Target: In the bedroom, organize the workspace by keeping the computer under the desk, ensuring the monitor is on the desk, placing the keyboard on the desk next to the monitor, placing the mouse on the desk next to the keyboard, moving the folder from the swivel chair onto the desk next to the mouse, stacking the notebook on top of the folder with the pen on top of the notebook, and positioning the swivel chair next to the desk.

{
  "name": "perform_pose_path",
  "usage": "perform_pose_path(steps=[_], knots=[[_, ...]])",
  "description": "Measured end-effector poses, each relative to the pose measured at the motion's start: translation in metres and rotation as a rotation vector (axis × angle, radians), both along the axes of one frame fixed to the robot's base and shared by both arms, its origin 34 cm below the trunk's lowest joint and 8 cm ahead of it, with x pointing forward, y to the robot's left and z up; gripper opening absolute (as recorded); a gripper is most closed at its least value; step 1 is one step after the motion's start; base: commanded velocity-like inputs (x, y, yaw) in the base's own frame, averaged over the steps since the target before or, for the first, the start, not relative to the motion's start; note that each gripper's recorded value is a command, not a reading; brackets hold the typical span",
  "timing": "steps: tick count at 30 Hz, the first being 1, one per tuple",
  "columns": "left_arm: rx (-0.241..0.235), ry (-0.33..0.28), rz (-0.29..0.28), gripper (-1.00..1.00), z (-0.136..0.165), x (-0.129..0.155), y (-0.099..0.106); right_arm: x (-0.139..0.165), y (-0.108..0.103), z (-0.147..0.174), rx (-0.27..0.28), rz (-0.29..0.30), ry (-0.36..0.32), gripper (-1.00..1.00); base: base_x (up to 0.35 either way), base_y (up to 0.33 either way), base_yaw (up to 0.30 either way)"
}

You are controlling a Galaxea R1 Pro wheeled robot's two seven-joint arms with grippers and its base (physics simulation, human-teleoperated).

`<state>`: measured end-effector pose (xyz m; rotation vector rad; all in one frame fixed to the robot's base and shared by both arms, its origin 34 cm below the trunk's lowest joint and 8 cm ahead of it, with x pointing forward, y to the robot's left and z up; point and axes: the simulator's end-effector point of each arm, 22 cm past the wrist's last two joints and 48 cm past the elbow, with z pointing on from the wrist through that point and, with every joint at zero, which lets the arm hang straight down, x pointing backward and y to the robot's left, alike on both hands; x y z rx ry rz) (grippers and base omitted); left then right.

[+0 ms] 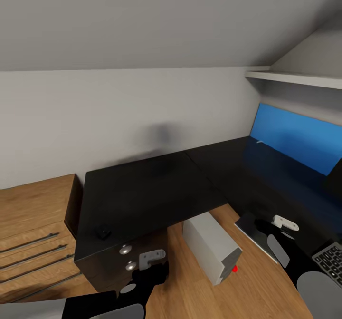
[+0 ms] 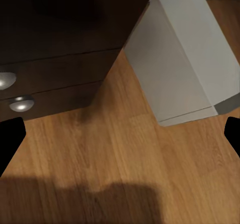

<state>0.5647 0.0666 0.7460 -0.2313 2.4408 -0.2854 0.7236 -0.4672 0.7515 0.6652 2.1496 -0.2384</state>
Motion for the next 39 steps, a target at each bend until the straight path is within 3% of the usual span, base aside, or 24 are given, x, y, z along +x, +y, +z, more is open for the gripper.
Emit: perform_pose_path(steps=[14,19,24,25,31,35,39], knots=[[0.002,0.001,0.001,1.00,0.019,-0.001,0.000,-0.001,0.000,0.020,-0.001,0.000,-0.002,1.00,0.000,0.000,0.000],[0.003,0.000,0.002,1.00,0.025,-0.002,0.000,0.007,-0.002,0.040,-0.002,0.003,-0.033,1.00,0.000,0.000,0.000],[0.003,0.000,0.002,1.00,0.032,-0.002,0.000,0.012,0.008,0.068,0.015,0.054,-0.036,1.00,0.000,0.000,0.000],[0.003,0.000,0.002,1.00,0.033,-0.003,0.000,0.009,0.022,0.078,0.041,0.093,-0.031,1.00,0.000,0.000,0.000],[0.002,0.001,0.003,1.00,0.040,-0.004,0.000,-0.003,0.045,0.102,0.065,0.153,-0.045,1.00,0.000,0.000,0.000],[0.004,0.001,0.005,1.00,0.045,-0.004,0.001,-0.014,0.045,0.116,0.080,0.156,-0.051,1.00,0.000,0.000,0.000],[0.037,0.005,0.014,1.00,0.040,-0.004,0.011,-0.020,0.051,0.121,0.094,0.160,-0.052,1.00,0.000,0.000,0.000]])
